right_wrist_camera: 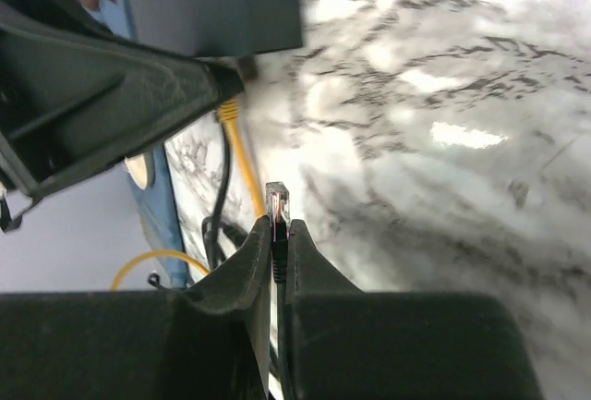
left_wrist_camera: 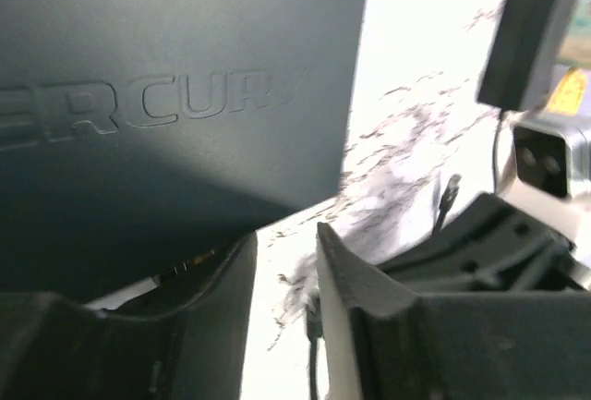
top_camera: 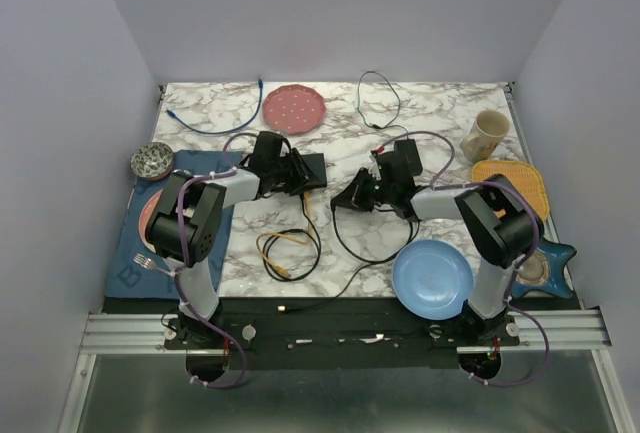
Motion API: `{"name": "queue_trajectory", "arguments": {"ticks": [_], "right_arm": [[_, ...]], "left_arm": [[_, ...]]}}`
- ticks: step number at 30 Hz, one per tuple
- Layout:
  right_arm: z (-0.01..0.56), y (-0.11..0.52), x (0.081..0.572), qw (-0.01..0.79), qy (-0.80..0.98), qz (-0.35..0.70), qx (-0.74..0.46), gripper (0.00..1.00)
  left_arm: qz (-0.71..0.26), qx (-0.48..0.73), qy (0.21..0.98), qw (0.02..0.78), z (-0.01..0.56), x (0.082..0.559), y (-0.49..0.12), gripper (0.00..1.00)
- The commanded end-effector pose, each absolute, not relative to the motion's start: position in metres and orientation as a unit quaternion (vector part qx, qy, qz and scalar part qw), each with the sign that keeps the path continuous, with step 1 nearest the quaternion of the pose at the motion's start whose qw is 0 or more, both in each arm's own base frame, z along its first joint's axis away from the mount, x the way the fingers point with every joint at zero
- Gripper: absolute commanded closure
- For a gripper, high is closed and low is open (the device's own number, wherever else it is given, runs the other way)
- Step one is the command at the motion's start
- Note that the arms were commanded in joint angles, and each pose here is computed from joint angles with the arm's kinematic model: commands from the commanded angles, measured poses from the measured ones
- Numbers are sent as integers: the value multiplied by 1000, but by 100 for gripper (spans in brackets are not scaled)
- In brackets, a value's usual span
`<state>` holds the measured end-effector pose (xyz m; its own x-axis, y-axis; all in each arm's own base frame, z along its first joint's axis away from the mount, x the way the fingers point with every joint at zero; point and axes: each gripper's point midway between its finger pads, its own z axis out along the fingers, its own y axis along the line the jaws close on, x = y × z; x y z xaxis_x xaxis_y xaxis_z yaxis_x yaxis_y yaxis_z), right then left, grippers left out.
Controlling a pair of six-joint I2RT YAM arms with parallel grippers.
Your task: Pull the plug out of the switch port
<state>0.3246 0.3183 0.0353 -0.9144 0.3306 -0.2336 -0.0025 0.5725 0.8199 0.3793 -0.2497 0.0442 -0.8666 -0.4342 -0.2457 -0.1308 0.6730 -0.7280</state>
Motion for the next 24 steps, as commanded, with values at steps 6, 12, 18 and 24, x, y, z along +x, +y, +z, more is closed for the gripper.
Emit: {"name": "queue_trajectory", "arguments": {"ticks": [6, 12, 18, 24], "right_arm": [[123, 290, 344, 314, 864, 391, 53, 99], [151, 290, 341, 324, 855, 403, 54, 99], [167, 286, 332, 330, 846, 414, 56, 99], [175, 278, 321, 339, 842, 417, 58, 99]], "left_arm": [[-492, -90, 800, 332, 159, 366, -274, 34], [-524, -29, 768, 366, 183, 312, -301, 27], [-522, 16, 772, 362, 177, 277, -320, 28], [-515, 46, 786, 339, 158, 258, -335, 46]]}}
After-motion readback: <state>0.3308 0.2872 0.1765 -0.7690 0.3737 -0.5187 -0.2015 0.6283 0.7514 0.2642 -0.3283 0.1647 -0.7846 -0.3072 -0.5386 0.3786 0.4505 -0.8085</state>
